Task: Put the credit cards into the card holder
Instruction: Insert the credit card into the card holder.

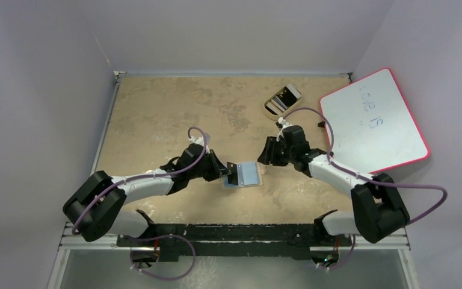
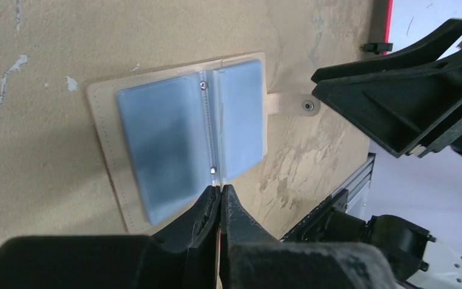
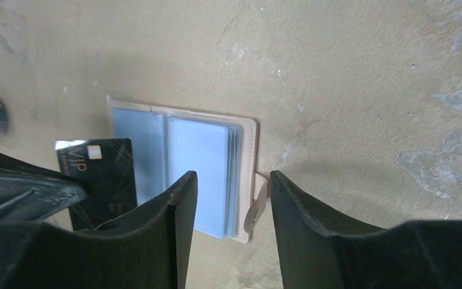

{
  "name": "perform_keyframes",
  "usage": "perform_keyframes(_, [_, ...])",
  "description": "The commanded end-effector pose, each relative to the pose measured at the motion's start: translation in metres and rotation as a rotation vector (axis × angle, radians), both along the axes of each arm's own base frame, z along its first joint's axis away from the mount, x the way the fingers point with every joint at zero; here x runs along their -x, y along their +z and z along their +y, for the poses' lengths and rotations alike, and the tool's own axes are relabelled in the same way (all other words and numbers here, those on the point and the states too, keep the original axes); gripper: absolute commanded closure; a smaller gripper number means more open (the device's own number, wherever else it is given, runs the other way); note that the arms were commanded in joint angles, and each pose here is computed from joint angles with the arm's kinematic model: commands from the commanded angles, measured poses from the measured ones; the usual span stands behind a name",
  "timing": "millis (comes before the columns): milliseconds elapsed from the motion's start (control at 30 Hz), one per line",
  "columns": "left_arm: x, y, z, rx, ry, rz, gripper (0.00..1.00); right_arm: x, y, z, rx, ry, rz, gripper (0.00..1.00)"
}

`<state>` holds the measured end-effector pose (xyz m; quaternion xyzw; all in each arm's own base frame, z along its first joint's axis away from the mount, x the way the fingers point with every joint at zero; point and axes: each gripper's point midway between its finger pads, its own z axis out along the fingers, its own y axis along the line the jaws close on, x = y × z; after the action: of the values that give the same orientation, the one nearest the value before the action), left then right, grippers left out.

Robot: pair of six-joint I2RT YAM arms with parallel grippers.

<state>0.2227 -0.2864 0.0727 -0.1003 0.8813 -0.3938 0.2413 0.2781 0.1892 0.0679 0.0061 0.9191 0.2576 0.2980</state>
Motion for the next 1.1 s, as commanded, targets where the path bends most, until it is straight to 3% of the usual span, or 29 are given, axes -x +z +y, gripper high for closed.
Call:
perform_keyframes(0, [-0.009, 0.024, -0.011, 0.173, -0.016, -0.025, 1.00, -0.009, -0.003, 0.003, 0.057, 0.014, -0.013, 0.50])
perform_keyframes(167, [-0.009, 0.021, -0.013, 0.190, -0.038, -0.013, 1.00, -0.005, -0.020, 0.005, 0.087, 0.025, 0.034, 0.55])
perform_keyframes(400, [-0.009, 0.013, -0.016, 0.183, -0.068, 0.004, 1.00, -0.002, -0.026, 0.003, 0.091, 0.004, 0.036, 0.84])
perform_keyframes(533, [-0.010, 0.005, -0.014, 0.167, -0.073, 0.013, 1.00, -0.001, -0.029, 0.004, 0.090, 0.010, 0.043, 0.92])
perform_keyframes(1067, [-0.013, -0.010, -0.018, 0.164, -0.086, 0.032, 1.00, 0.003, -0.036, 0.006, 0.075, 0.020, 0.053, 0.92])
